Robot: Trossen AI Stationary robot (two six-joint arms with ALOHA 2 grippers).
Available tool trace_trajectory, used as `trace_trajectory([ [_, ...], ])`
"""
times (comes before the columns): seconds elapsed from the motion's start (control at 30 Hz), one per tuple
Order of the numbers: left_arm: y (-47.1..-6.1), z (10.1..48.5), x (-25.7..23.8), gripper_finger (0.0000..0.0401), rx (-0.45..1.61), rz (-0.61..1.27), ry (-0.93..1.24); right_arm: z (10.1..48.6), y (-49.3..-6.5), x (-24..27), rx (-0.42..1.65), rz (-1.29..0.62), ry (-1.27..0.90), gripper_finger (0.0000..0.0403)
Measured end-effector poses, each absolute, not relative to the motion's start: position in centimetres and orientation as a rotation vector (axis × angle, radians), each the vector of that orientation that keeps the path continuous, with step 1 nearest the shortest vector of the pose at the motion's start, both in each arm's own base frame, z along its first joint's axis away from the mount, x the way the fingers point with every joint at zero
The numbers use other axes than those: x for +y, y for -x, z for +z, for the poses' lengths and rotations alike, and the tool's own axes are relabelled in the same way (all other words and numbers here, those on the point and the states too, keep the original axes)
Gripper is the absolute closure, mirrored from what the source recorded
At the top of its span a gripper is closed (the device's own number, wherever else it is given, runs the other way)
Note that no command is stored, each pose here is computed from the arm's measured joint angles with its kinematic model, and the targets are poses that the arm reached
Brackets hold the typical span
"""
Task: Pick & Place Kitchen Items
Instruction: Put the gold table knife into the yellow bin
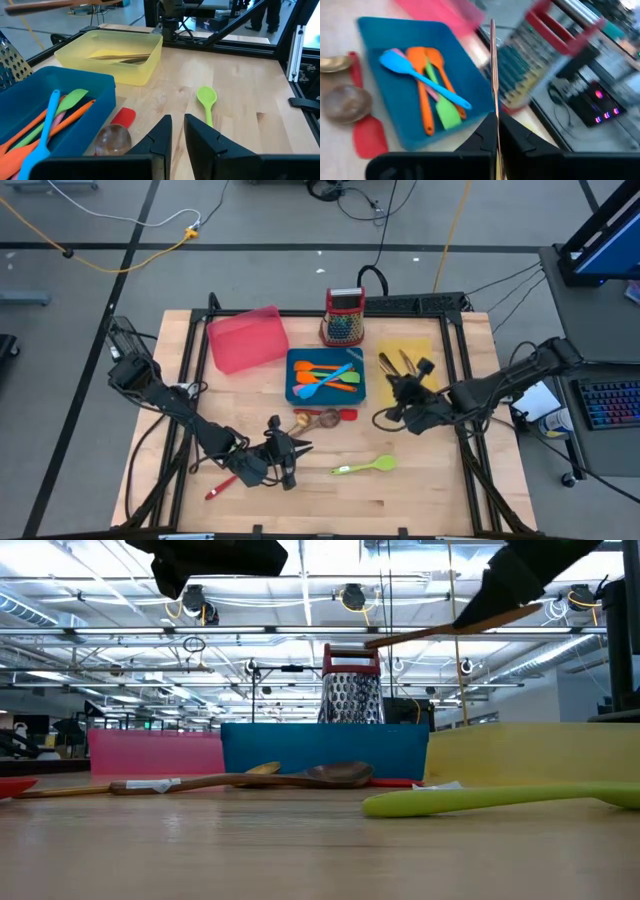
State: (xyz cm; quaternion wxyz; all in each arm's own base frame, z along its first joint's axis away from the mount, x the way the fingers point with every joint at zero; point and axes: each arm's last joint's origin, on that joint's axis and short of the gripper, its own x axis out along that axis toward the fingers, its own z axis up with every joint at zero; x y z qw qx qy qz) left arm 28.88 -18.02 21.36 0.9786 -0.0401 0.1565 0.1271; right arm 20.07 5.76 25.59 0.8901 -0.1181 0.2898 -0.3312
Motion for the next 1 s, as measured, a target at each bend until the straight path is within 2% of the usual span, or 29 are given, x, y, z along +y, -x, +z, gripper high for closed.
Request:
trace_trajectory([
  [0.3, -28.9, 21.4, -18.0, 0.035, 0.314, 0.257, 0.081, 24.7, -17.7, 4.5, 0.638, -0.867, 0.03, 0.0402],
  [0.6, -28.9, 21.4, -18.0, 0.035, 0.314, 0.257, 0.082, 23.8, -16.2, 4.3, 0.777, -0.927, -0.23, 0.0401],
  [0.77, -28.9, 21.4, -18.0, 0.035, 0.314, 0.257, 0.081, 22.2, -15.8, 4.4, 0.817, -0.94, -0.285, 0.0401],
  [1.0, -29.0, 21.4, -17.9, 0.035, 0.314, 0.259, 0.079, 18.6, -14.4, 3.0, 0.79, -1.096, -0.332, 0.0401],
])
